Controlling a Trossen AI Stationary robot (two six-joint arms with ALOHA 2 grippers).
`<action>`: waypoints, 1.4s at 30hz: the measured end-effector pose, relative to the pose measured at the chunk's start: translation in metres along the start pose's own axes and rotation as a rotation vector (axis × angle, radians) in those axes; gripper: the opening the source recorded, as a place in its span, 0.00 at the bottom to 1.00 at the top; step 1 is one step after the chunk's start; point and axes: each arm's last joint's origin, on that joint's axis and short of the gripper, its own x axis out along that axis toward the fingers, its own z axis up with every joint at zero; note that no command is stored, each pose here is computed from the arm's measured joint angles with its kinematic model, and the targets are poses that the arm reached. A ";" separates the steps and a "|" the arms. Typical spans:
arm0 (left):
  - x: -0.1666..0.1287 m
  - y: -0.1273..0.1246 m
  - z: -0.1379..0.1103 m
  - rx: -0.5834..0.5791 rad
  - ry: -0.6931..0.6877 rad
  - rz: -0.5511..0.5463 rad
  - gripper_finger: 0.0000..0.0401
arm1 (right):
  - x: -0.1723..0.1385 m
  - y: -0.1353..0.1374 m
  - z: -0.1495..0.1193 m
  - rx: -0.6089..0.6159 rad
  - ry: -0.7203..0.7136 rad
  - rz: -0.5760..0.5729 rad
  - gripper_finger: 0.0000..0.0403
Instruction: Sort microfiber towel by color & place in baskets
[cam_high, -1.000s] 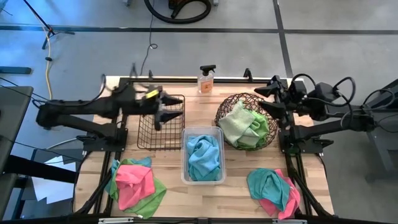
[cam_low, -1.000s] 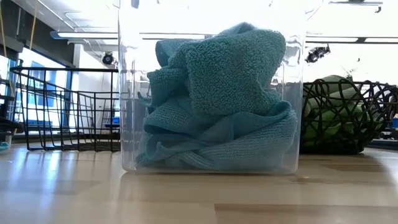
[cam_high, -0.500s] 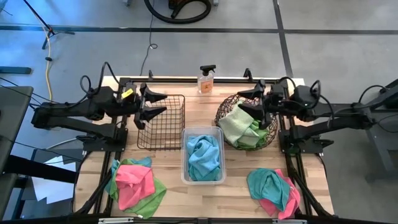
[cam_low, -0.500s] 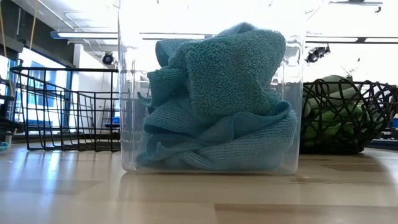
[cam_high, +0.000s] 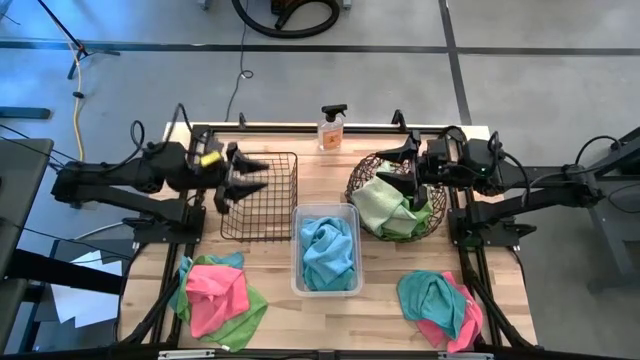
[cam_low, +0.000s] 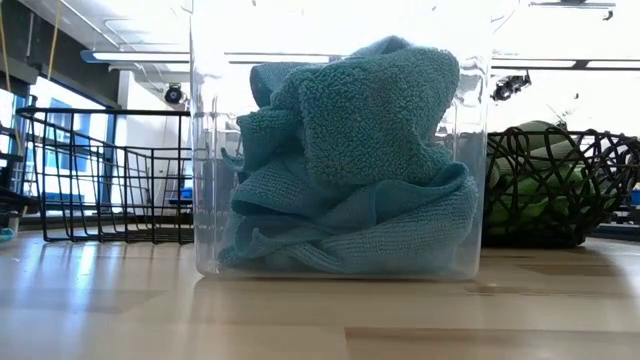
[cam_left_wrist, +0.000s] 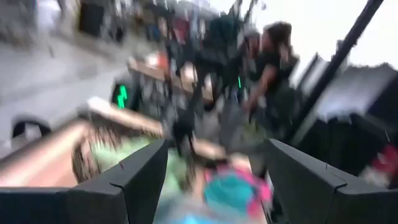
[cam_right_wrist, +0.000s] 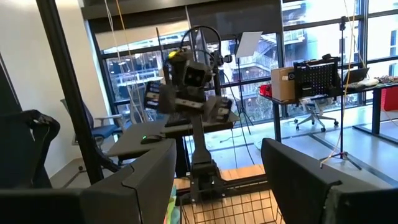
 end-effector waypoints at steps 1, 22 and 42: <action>0.000 -0.004 -0.001 -0.005 0.059 -0.003 0.64 | 0.000 0.000 0.000 0.000 0.003 -0.001 0.59; -0.025 -0.118 -0.132 0.161 1.435 0.009 0.64 | 0.000 -0.001 -0.006 -0.030 0.064 -0.021 0.59; -0.047 -0.102 -0.230 0.324 1.560 0.087 0.64 | -0.002 -0.003 -0.017 0.016 0.173 -0.041 0.59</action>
